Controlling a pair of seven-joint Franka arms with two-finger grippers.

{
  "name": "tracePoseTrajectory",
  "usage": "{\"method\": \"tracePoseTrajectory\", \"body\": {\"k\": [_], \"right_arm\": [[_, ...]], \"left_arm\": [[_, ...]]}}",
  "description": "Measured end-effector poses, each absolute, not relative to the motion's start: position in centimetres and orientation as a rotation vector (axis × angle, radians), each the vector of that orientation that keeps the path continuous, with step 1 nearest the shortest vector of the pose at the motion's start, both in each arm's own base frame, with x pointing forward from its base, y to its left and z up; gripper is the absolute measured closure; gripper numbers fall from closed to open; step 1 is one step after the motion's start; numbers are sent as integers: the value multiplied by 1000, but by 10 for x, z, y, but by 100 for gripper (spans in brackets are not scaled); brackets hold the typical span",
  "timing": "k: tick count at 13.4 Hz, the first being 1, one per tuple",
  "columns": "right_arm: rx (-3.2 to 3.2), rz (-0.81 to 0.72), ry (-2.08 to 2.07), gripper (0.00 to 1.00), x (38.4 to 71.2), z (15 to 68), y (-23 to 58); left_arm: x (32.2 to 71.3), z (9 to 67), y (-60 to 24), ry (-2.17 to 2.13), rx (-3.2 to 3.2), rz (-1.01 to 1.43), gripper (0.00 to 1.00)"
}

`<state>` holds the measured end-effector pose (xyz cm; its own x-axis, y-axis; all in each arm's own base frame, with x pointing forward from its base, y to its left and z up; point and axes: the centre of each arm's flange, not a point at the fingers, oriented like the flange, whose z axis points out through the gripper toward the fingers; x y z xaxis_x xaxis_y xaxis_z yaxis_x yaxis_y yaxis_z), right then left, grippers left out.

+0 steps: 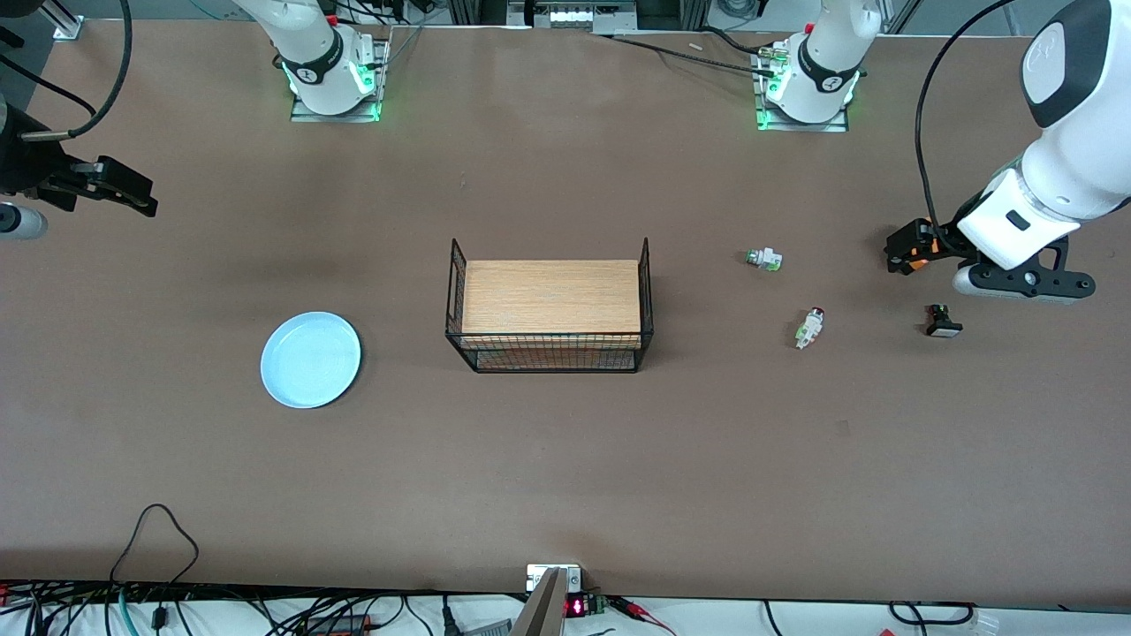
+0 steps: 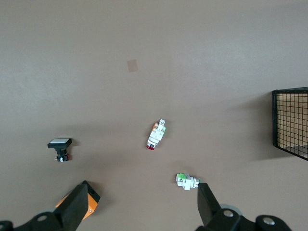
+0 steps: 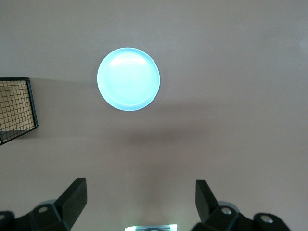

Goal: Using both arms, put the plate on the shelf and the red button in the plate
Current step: 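Move the right gripper out toward the light-blue plate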

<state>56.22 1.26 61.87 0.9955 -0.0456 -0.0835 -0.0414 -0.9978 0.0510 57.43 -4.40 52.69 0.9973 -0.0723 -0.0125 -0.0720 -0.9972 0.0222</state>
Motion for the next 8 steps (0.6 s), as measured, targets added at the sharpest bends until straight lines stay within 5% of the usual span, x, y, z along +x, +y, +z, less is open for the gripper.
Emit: {"method": "tracePoseTrajectory", "body": {"k": [8], "right_arm": [[3088, -150, -76, 0, 571, 605, 9]], "left_arm": [[574, 526, -47, -121, 3117, -23, 0]]}}
